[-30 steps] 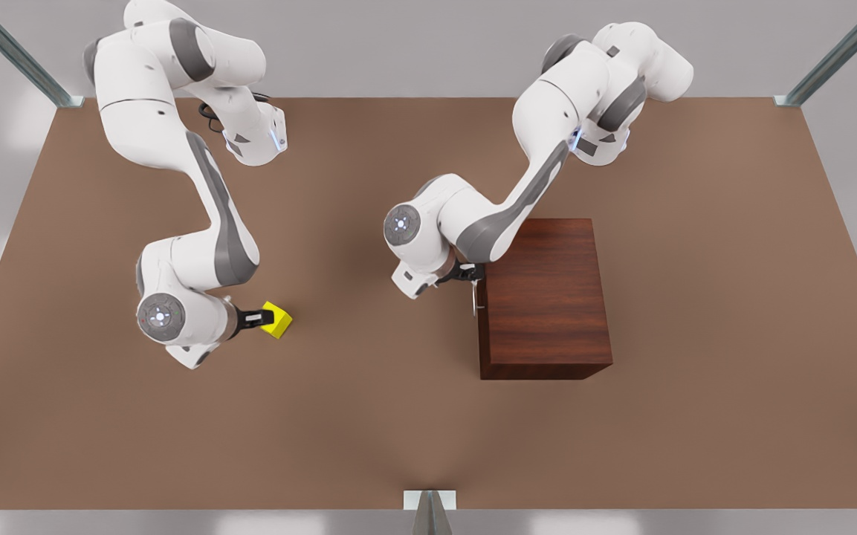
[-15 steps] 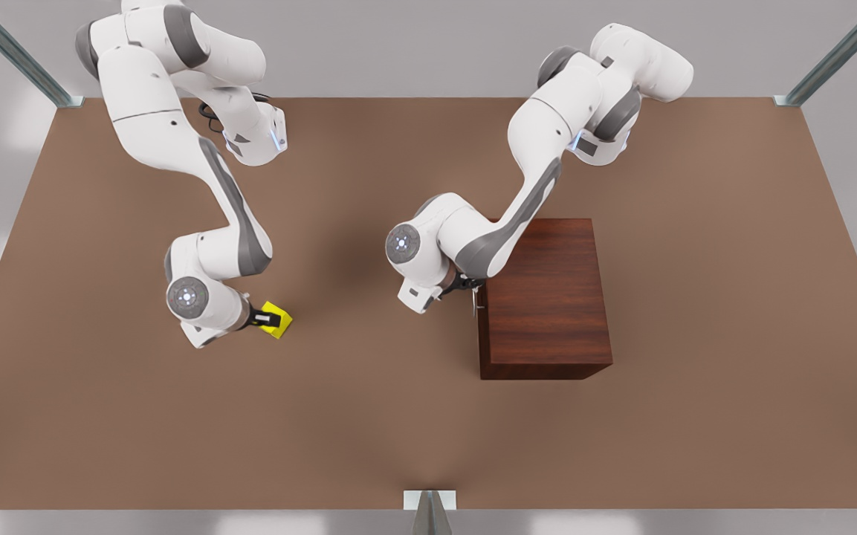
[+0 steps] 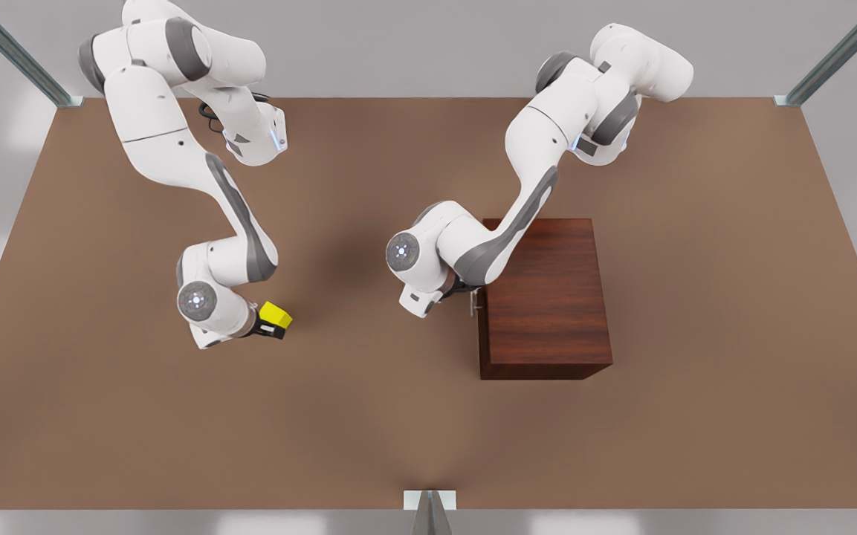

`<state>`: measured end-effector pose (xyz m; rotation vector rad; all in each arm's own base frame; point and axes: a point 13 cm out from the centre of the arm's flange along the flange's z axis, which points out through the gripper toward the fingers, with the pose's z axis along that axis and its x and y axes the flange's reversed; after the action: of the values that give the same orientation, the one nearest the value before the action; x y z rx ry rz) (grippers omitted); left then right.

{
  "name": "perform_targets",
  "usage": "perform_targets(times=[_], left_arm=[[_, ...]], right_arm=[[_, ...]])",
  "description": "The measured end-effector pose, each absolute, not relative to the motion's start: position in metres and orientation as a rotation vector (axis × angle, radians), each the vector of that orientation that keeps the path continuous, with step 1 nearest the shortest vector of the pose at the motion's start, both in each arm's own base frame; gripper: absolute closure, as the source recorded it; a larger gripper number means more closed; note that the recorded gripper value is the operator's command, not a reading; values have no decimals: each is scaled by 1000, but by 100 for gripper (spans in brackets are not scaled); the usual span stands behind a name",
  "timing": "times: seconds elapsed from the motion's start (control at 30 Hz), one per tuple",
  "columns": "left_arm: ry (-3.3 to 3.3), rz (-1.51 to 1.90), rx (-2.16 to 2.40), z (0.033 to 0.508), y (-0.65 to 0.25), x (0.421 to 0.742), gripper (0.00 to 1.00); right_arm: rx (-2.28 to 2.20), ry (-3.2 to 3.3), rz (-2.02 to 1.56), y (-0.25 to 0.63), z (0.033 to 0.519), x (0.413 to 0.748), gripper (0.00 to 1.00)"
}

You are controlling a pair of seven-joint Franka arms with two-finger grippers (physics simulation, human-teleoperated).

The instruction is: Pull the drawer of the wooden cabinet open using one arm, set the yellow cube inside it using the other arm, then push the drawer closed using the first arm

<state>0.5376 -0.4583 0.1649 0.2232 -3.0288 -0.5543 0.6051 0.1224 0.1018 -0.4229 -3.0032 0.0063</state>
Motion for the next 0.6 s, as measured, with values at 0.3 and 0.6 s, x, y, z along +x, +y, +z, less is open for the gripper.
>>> perform_targets(times=[0.3,0.6], left_arm=[[-3058,-492,199,170,-483,529,0],[-3111,-449,156,170,-511,522,0]], right_arm=[[-460,-2958,33,122,82,583,0],[-466,-2914,53,124,51,569,0]])
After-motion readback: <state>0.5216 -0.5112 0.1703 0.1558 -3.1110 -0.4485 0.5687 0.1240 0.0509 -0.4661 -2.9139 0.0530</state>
